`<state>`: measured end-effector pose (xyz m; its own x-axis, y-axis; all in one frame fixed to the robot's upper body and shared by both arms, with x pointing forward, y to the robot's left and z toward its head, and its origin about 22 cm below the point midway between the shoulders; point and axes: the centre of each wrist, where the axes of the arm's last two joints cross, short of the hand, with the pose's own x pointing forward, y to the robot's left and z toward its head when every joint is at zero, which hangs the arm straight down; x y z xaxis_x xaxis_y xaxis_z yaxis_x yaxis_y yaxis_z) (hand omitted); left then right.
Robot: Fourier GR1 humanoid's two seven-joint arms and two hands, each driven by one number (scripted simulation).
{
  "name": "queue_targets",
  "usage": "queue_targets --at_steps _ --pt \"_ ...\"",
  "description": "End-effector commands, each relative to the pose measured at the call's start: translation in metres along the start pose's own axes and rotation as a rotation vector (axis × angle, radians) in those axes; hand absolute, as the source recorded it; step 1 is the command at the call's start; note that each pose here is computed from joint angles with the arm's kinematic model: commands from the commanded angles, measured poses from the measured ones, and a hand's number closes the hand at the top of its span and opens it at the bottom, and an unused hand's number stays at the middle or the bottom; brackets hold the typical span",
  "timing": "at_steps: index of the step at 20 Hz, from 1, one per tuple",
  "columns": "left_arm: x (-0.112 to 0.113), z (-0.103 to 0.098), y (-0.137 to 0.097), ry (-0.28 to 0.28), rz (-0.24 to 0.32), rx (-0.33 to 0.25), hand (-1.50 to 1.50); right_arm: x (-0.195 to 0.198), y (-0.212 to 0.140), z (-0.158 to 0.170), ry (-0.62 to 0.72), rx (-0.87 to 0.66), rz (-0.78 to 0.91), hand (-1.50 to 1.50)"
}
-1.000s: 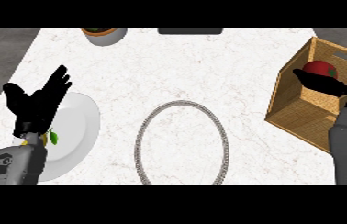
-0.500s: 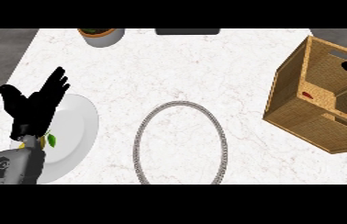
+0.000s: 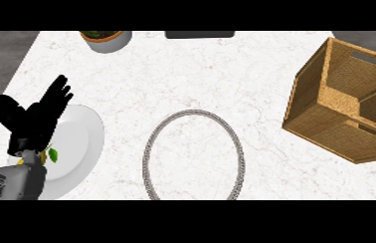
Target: Pick the tomato from the placemat and place it in the basket
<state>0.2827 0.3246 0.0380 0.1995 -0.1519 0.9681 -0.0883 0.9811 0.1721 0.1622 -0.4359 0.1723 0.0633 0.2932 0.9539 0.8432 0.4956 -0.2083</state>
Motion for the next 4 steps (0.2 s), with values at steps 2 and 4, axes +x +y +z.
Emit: queue_targets --at_steps 2,4 --pt "-0.005 -0.001 0.001 -0.004 -0.001 0.016 0.0 -0.031 -0.077 -0.006 0.005 0.068 -0.009 -1.5" --pt "-0.007 0.0 -0.007 0.002 -0.001 -0.014 0.0 -0.042 -0.101 0.004 0.004 0.117 0.008 -1.5"
